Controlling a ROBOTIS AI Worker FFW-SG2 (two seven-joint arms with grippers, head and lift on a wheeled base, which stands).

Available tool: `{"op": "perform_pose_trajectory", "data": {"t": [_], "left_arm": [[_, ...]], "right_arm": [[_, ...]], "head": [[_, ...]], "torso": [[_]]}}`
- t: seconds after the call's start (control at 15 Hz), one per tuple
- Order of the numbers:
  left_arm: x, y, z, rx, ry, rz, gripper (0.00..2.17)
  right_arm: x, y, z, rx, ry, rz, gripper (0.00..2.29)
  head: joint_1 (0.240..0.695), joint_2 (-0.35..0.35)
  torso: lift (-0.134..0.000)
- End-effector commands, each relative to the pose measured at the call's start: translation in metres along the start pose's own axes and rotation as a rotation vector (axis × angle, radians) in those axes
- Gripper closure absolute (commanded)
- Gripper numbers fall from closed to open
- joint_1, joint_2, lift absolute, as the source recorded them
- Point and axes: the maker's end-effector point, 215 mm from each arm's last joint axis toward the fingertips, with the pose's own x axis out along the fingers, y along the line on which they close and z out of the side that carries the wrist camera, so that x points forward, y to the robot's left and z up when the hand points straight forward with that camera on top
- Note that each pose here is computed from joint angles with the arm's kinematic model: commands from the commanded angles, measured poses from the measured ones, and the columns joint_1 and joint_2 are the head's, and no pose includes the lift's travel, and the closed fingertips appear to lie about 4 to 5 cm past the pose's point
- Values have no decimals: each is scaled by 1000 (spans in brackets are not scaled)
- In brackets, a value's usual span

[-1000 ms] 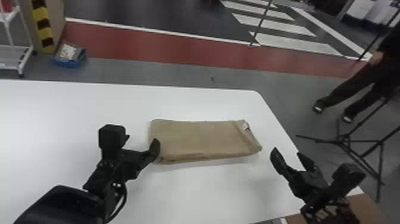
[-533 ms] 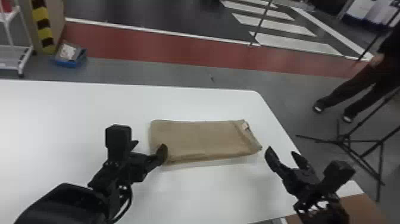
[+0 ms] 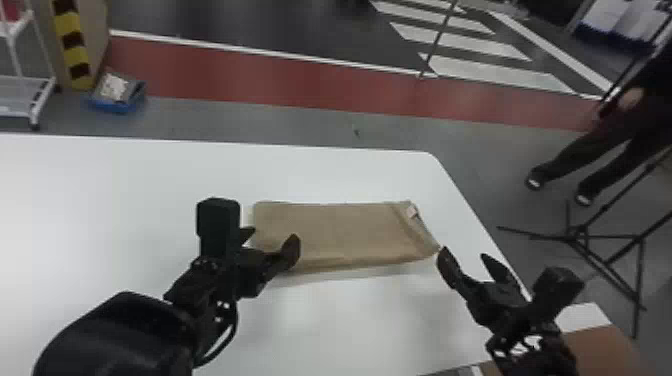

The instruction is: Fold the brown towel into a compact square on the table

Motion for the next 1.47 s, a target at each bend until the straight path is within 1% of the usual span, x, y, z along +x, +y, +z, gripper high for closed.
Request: {"op": "perform_pose_trajectory", "data": {"t": [0.0,0.13,0.2,0.33,0.47,0.53,0.67,0.73,0.8,1.0,1.07,1.13,1.27,1.4], "left_arm": [[3,2,-4,19,28,11,306],[4,10,-5,30,34,29,306],[4,14,-15,37,65,37,306],[3,21,-17,32,75,48,306],[2,23,-28,33,119,52,326],[2,23,-28,33,119,50,340],[2,22,-30,32,129,45,549],[2,21,-30,36,129,43,549],[2,20,-31,35,132,41,674],[-1,18,-40,32,161,43,1224],[-4,17,-37,28,158,42,1376],[-6,13,-37,27,164,37,1376],[-15,11,-27,13,159,35,1376],[-27,22,-20,-11,159,52,1376]], "right_arm": [[0,2,0,1,-1,3,97],[2,8,-1,2,1,14,97],[2,10,1,1,-3,17,97],[3,12,2,-1,-4,21,97],[3,13,4,-2,-5,22,97],[3,13,4,-2,-7,23,97],[3,13,2,0,1,22,97],[3,12,2,0,0,21,97],[3,11,2,0,2,20,97],[2,10,1,1,4,19,97],[3,10,2,0,3,20,97],[4,10,2,1,2,20,97],[6,10,1,4,6,19,97],[8,12,1,5,2,23,97]], "head": [[695,-350],[695,-350],[695,-350],[695,-350],[695,-350],[695,-350],[695,-350],[695,-350],[695,-350],[695,-350],[695,-350],[695,-350],[695,-350],[695,-350]], "torso": [[-118],[-118],[-118],[-118],[-118],[-118],[-118],[-118],[-118],[-118],[-118],[-118],[-118],[-118]]}}
